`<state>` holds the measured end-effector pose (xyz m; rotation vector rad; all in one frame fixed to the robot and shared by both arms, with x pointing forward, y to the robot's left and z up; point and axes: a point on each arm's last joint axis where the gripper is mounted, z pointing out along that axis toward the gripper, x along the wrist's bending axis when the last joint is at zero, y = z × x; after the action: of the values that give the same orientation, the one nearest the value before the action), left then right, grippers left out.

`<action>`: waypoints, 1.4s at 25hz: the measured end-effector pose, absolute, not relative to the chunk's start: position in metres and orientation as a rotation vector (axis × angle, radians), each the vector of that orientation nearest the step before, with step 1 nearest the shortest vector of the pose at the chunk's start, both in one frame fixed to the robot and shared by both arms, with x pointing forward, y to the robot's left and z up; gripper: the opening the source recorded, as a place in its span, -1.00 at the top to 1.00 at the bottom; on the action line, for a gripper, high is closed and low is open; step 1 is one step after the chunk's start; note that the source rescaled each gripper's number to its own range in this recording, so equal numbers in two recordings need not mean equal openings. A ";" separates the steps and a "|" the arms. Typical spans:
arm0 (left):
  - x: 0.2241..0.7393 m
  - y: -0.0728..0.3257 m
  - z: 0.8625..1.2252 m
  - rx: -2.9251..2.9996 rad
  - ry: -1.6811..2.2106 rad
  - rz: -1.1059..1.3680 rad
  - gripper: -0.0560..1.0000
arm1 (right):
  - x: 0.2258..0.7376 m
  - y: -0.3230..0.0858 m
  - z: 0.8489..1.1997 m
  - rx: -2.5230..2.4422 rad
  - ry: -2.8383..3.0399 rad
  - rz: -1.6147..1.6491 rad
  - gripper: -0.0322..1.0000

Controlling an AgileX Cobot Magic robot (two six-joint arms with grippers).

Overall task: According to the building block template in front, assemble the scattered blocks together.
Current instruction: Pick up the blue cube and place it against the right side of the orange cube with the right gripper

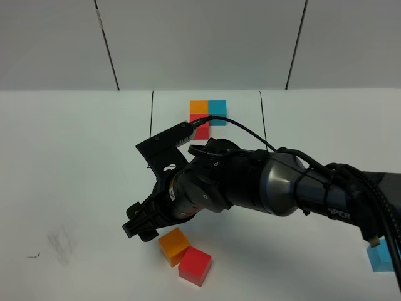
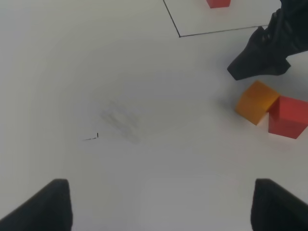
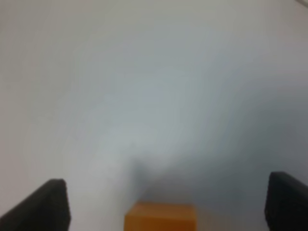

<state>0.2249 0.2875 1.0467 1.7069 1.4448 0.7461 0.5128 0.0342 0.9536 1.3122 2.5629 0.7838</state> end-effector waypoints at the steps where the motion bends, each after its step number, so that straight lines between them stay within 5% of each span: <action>1: 0.225 0.288 1.047 1.707 1.445 0.746 -0.92 | 0.512 0.032 0.960 1.288 2.563 0.779 -0.51; 8: 0.225 0.288 1.047 1.707 1.445 0.746 -0.92 | 0.513 -0.013 1.048 1.136 2.411 0.797 -0.51; 21: 0.225 0.288 1.047 1.705 1.446 0.745 -0.92 | 0.504 -0.216 1.179 1.279 1.995 0.490 -0.51; 28: 0.225 0.288 1.047 1.705 1.446 0.745 -0.92 | 0.421 -0.284 1.230 1.371 1.825 0.426 -0.51; 35: 0.225 0.288 1.047 1.705 1.446 0.745 -0.92 | 0.288 -0.322 1.272 1.301 1.499 0.738 -0.51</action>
<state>0.2249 0.2875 1.0467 1.7052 1.4463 0.7450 0.2879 -0.3218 1.2722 1.3015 1.4992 0.7381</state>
